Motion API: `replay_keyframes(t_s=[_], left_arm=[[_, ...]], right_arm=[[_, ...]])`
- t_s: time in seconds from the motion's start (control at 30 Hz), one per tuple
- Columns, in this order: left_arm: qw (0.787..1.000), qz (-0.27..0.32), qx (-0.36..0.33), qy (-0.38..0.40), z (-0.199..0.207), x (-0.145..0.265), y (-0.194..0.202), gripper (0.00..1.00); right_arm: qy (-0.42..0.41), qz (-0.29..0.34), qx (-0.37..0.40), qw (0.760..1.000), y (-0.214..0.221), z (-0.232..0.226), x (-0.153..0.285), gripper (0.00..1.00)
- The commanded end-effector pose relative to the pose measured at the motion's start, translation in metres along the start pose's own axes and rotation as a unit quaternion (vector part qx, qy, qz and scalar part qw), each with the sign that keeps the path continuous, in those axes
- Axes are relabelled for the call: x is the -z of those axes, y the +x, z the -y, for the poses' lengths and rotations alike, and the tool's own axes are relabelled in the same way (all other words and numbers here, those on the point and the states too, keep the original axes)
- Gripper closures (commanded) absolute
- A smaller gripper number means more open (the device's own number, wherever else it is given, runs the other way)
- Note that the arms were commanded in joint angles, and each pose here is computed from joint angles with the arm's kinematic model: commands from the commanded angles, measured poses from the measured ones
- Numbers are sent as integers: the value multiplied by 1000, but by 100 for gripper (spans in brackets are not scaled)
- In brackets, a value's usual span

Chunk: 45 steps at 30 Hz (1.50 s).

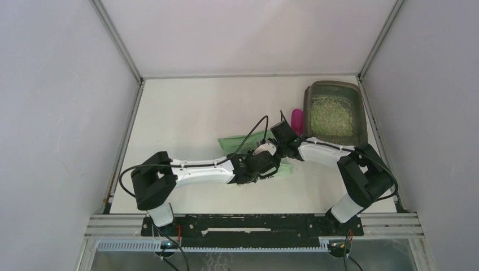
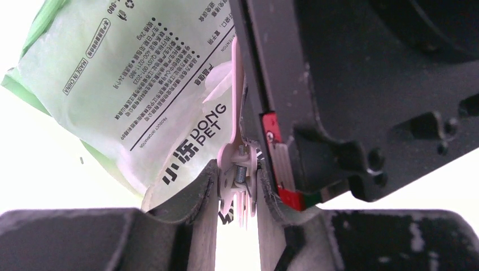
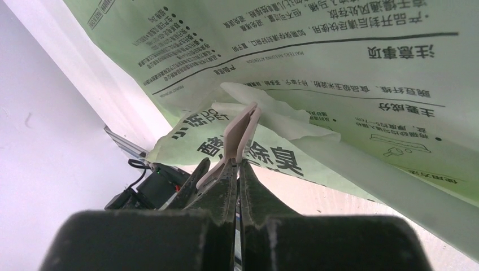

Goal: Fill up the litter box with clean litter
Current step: Adjust the cat litter bag at the center of the board.

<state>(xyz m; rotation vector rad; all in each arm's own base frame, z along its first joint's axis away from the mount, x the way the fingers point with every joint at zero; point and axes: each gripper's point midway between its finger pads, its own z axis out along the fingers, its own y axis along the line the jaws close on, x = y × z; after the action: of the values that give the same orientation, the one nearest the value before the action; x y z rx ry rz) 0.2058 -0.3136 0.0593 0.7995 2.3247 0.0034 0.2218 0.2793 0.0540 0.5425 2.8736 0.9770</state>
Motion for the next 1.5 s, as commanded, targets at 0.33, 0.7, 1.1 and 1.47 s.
replay_keyframes(t_s=[0.33,0.7,1.1,1.47], left_arm=[[1000,25,1,15,2,8,-14,70],[1000,14,-5,15,0,10,-10,62],[1000,5,-3,15,-4,11,-5,72],[998,11,46,39,-16,10,1,100]], right_arm=[[6,-1,25,1000,-3,-1,-9,97],[9,0,28,1000,-3,0,-12,97],[7,-2,27,1000,-3,0,-13,97],[-4,3,38,999,-7,-3,0,69]])
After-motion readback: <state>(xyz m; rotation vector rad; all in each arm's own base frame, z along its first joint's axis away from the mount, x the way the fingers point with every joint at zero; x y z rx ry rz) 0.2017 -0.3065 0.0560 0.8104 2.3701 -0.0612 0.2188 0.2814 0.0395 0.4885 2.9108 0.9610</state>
